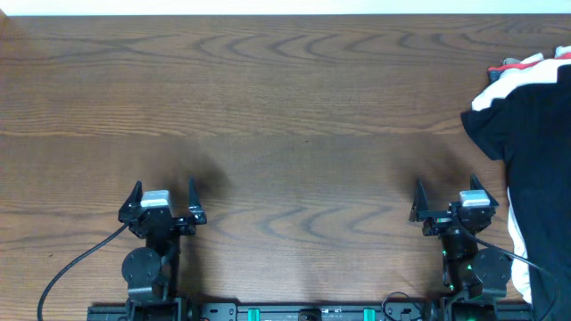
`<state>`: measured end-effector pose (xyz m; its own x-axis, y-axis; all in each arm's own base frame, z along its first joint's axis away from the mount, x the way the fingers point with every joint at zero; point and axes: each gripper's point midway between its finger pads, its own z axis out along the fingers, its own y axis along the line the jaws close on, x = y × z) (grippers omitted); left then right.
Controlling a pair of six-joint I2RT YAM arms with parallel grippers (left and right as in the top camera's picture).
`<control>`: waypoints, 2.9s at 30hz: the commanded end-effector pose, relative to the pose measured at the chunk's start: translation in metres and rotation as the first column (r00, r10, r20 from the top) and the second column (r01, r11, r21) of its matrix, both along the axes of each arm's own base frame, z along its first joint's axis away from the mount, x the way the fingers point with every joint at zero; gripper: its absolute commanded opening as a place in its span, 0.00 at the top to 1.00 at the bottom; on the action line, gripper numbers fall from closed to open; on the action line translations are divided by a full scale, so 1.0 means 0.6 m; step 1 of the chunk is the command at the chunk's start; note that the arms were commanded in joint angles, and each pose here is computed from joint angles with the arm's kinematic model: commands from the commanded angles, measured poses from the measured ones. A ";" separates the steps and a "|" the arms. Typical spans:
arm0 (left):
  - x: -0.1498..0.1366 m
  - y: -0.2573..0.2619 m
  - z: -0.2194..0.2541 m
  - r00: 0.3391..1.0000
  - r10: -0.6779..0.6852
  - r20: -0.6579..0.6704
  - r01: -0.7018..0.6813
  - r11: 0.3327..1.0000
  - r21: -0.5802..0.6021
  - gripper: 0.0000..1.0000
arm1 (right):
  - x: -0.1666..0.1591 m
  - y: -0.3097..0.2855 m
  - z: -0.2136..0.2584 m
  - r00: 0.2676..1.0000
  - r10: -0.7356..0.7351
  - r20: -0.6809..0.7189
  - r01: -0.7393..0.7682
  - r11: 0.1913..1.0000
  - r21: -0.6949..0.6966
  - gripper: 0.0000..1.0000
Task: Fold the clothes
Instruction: 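Raise both grippers from rest and move the right gripper toward the clothes pile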
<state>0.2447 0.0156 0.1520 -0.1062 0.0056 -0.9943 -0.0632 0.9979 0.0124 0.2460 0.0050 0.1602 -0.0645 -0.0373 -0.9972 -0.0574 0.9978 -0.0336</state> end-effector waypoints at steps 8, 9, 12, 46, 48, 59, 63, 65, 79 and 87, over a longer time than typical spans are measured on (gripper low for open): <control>-0.002 0.005 -0.028 0.998 0.015 -0.055 -0.015 1.000 0.005 0.02 | 0.000 0.002 -0.004 1.000 0.002 -0.004 -0.002 1.000 -0.016 0.01; -0.002 0.005 -0.028 0.998 0.015 -0.056 -0.015 1.000 0.005 0.02 | 0.000 0.002 -0.004 1.000 0.002 -0.004 -0.002 1.000 -0.016 0.01; -0.002 0.005 -0.028 0.998 0.015 -0.055 -0.015 1.000 0.005 0.02 | 0.000 0.002 -0.004 1.000 0.002 -0.004 -0.002 1.000 -0.016 0.01; -0.002 0.005 -0.028 0.998 0.015 -0.056 -0.015 1.000 0.005 0.02 | 0.000 0.002 -0.004 1.000 0.002 -0.004 -0.002 1.000 -0.016 0.01; -0.002 0.005 -0.028 0.998 0.015 -0.055 -0.015 1.000 0.005 0.02 | 0.000 0.002 -0.004 1.000 0.002 -0.004 -0.002 1.000 -0.016 0.01; -0.001 0.006 -0.023 0.999 0.017 -0.045 -0.016 1.000 0.005 0.02 | 0.000 0.002 -0.004 1.000 0.003 -0.004 -0.003 1.000 -0.016 0.01; -0.001 -0.006 -0.023 0.999 -0.019 -0.041 0.017 0.999 -0.033 0.02 | 0.000 0.002 -0.004 1.000 0.003 -0.003 -0.003 1.000 -0.016 0.01; -0.001 -0.011 -0.026 0.998 -0.032 -0.046 0.029 0.997 -0.069 0.02 | 0.000 0.002 -0.004 1.000 0.003 -0.003 -0.003 1.000 -0.016 0.01; -0.001 -0.059 -0.045 0.983 -0.161 -0.089 0.107 0.894 -0.436 0.02 | -0.001 0.018 -0.003 0.999 0.053 -0.005 -0.052 0.995 0.082 0.01; -0.018 -0.133 -0.057 0.899 -0.414 -0.144 0.283 0.799 -0.530 0.02 | -0.007 0.064 -0.003 0.979 0.199 -0.034 -0.164 0.884 0.439 0.01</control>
